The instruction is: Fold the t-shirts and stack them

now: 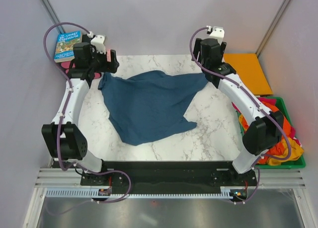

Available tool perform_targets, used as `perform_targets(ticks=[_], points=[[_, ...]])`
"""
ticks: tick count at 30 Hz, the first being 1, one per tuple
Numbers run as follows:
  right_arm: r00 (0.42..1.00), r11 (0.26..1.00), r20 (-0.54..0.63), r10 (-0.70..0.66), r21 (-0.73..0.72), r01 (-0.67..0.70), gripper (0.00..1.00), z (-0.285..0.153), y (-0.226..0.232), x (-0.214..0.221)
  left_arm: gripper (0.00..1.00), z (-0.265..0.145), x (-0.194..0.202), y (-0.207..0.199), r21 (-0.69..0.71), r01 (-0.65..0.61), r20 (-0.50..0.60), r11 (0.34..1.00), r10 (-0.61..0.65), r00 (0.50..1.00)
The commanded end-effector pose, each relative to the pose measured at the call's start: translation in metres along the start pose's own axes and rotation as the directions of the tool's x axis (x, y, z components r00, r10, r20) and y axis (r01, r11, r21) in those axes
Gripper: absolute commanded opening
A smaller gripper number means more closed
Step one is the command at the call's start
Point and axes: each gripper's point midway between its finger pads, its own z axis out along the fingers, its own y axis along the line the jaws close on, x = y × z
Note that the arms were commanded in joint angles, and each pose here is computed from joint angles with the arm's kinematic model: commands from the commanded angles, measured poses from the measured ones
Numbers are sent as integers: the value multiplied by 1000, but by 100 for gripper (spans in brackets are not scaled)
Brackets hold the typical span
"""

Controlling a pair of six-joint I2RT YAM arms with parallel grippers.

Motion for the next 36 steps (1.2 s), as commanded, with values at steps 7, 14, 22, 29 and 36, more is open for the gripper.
perform_targets(ticks=[7, 14, 22, 29, 36], points=[[988, 963, -138, -73, -268, 34, 66, -78, 60, 103, 88, -71, 66, -91, 235, -137, -29, 962, 148, 989], [922, 919, -310, -231, -380, 103, 63, -115, 90, 227, 88, -93, 135, -147, 433, -141, -138, 890, 220, 966], [920, 923, -323, -221, -374, 91, 65, -128, 95, 251, 84, -70, 207, -155, 467, -39, -380, 883, 241, 893], [924, 927, -309, -224, -359, 105, 66, -129, 89, 247, 84, -78, 272, -173, 561, -1, -509, 828, 347, 788], [931, 935, -304, -201, -344, 89, 67, -131, 87, 242, 75, -49, 313, -159, 461, -8, -657, 887, 347, 669]])
